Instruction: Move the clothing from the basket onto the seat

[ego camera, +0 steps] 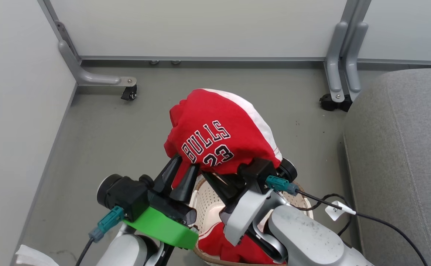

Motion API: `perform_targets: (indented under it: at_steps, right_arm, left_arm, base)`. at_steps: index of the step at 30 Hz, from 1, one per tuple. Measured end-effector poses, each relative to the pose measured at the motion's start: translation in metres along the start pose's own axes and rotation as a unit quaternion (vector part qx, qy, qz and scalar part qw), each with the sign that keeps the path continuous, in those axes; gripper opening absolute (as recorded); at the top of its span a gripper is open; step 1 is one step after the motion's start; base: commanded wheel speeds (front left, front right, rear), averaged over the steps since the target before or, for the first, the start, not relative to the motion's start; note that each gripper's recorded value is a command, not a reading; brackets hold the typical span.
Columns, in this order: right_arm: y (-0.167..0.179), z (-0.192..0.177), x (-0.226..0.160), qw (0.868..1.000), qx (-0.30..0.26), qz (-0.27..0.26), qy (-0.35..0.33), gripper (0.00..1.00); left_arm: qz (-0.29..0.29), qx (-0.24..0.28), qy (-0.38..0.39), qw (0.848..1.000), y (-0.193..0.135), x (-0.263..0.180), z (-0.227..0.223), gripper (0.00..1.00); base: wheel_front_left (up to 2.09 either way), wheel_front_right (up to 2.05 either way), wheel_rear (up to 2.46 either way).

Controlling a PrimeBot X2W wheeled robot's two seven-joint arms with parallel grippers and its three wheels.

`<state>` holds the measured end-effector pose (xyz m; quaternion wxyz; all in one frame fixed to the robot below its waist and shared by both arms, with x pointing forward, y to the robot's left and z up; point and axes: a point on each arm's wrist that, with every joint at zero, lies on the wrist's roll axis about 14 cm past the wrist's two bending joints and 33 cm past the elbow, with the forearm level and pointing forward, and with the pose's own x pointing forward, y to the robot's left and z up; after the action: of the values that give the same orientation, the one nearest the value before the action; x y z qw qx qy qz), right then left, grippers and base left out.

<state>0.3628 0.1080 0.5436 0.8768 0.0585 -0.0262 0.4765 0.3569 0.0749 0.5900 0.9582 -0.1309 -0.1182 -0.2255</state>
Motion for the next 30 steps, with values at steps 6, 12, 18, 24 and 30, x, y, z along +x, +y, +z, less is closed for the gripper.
perform_targets:
  at_steps: [6, 12, 18, 24, 30]
  right_arm:
    - [-0.002, 0.002, 0.000, 1.000, 0.003, -0.002, -0.006, 0.00]
    - [-0.003, 0.004, 0.000, 1.000, 0.005, -0.004, -0.008, 0.00]
    - [-0.008, 0.007, 0.001, 1.000, 0.005, -0.012, -0.013, 0.00]
    - [-0.014, 0.012, 0.000, 1.000, 0.002, -0.019, -0.022, 0.00]
    - [-0.016, 0.016, 0.001, 0.999, -0.003, -0.023, -0.027, 0.00]
  left_arm:
    - [0.003, 0.004, 0.003, 1.000, 0.001, 0.000, -0.001, 0.06]
    - [0.010, 0.007, -0.001, 1.000, 0.003, 0.000, 0.002, 1.00]
    - [0.017, 0.016, -0.004, 1.000, 0.006, 0.000, 0.004, 1.00]
    - [0.030, 0.028, 0.000, 0.999, 0.012, -0.002, 0.003, 1.00]
    - [0.042, 0.042, 0.013, 0.998, 0.020, -0.007, -0.003, 1.00]
  base:
    - [0.00, 0.00, 0.00]
    - [0.00, 0.00, 0.00]
    - [0.00, 0.00, 0.00]
    - [0.00, 0.00, 0.00]
    - [0.00, 0.00, 0.00]
